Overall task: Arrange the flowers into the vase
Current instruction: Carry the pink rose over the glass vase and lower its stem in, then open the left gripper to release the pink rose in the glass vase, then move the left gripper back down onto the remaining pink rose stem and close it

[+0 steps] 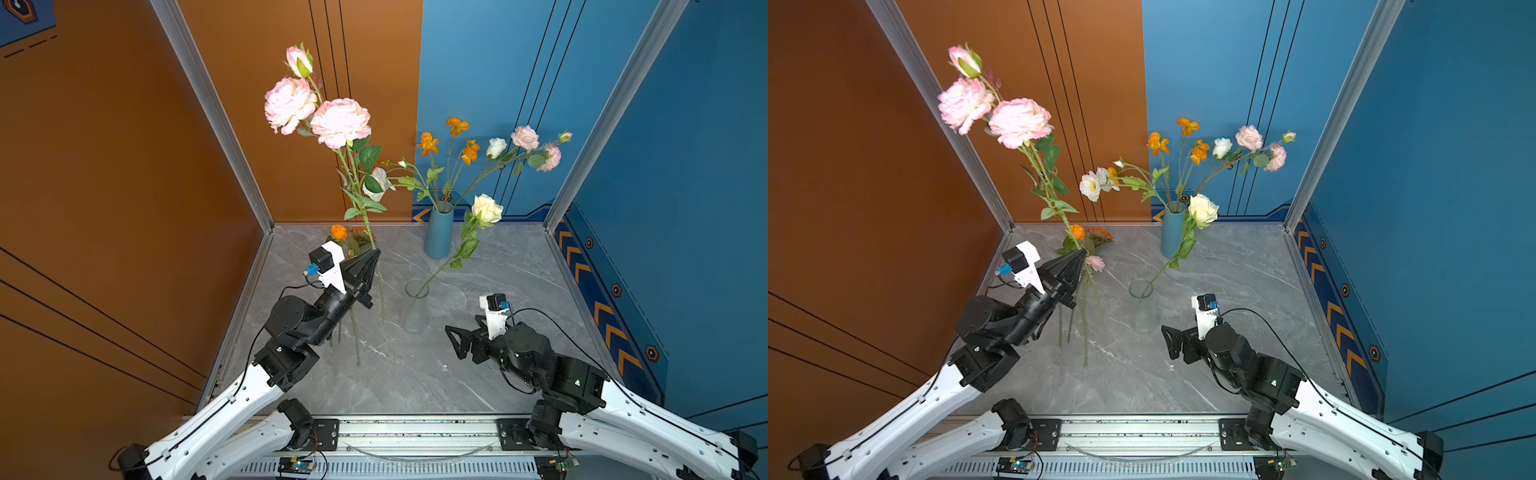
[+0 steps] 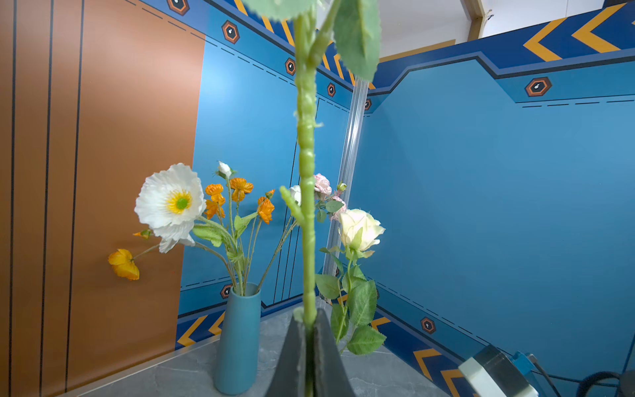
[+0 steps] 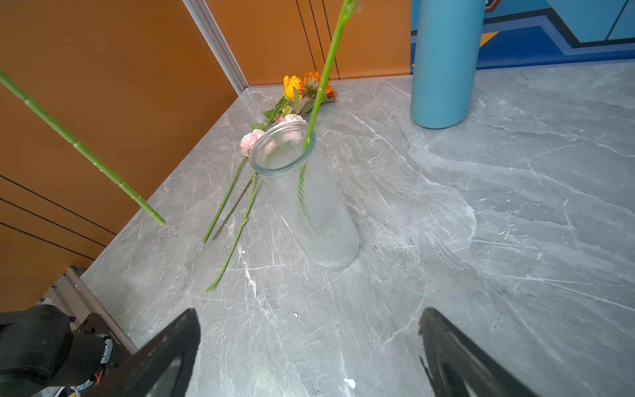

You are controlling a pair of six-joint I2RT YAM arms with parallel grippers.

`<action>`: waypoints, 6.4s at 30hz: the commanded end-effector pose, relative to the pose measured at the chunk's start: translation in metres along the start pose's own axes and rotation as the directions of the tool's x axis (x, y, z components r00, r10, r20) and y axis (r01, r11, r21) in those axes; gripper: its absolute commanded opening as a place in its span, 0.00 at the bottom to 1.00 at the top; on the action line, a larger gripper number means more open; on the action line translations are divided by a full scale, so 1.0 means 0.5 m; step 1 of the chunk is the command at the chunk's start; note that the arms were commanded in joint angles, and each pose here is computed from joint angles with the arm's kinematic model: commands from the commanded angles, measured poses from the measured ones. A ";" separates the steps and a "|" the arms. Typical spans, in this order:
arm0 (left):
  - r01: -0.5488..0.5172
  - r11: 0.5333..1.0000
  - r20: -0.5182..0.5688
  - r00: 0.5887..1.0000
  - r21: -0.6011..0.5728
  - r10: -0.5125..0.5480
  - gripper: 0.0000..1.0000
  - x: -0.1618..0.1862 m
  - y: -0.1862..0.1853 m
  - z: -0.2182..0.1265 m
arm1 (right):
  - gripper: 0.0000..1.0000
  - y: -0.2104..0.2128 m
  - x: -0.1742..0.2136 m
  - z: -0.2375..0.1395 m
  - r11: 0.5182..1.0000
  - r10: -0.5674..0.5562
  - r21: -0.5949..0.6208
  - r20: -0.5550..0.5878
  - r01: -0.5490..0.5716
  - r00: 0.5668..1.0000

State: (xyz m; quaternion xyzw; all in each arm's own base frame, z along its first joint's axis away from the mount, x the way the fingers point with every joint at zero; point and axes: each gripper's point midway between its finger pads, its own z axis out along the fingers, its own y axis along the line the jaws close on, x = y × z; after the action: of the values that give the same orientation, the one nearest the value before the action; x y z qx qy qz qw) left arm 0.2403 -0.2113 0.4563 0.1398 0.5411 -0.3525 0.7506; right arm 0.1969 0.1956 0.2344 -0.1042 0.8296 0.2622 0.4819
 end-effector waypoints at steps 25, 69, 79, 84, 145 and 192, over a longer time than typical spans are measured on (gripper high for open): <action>-0.003 0.999 0.203 0.979 -0.040 0.011 0.00 0.044 -0.005 0.141 | 1.00 0.007 0.018 0.030 0.999 -0.034 -0.037 -0.076 0.031 0.997; -0.055 0.977 -0.160 0.987 -0.207 0.022 0.11 0.437 0.043 0.075 | 1.00 -0.005 0.043 0.040 0.998 0.022 -0.057 -0.085 -0.026 0.996; -0.054 0.979 -0.160 0.987 -0.197 0.023 0.20 0.435 0.041 0.073 | 1.00 -0.004 0.043 0.041 0.998 0.025 -0.061 -0.085 -0.031 0.996; -0.046 0.982 -0.160 0.987 -0.183 0.017 0.28 0.435 0.034 0.073 | 1.00 -0.004 0.045 0.042 0.998 0.026 -0.062 -0.088 -0.031 0.996; -0.123 0.674 -0.624 0.524 -0.728 -0.579 0.39 0.520 0.416 -0.270 | 1.00 0.238 0.068 0.128 0.951 -0.197 -0.257 -0.074 0.172 0.978; -0.387 0.536 -0.647 0.263 -0.750 -0.716 0.24 0.774 0.479 -0.323 | 1.00 0.280 0.121 0.196 0.936 -0.224 -0.312 -0.172 0.163 0.959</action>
State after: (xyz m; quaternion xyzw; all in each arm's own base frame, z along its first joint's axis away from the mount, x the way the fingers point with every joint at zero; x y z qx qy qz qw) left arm 0.3760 -0.1009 0.0244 -0.1342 0.9606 -0.0428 0.2395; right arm 0.1788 0.3735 0.1831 -0.2903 0.8168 0.3116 0.3892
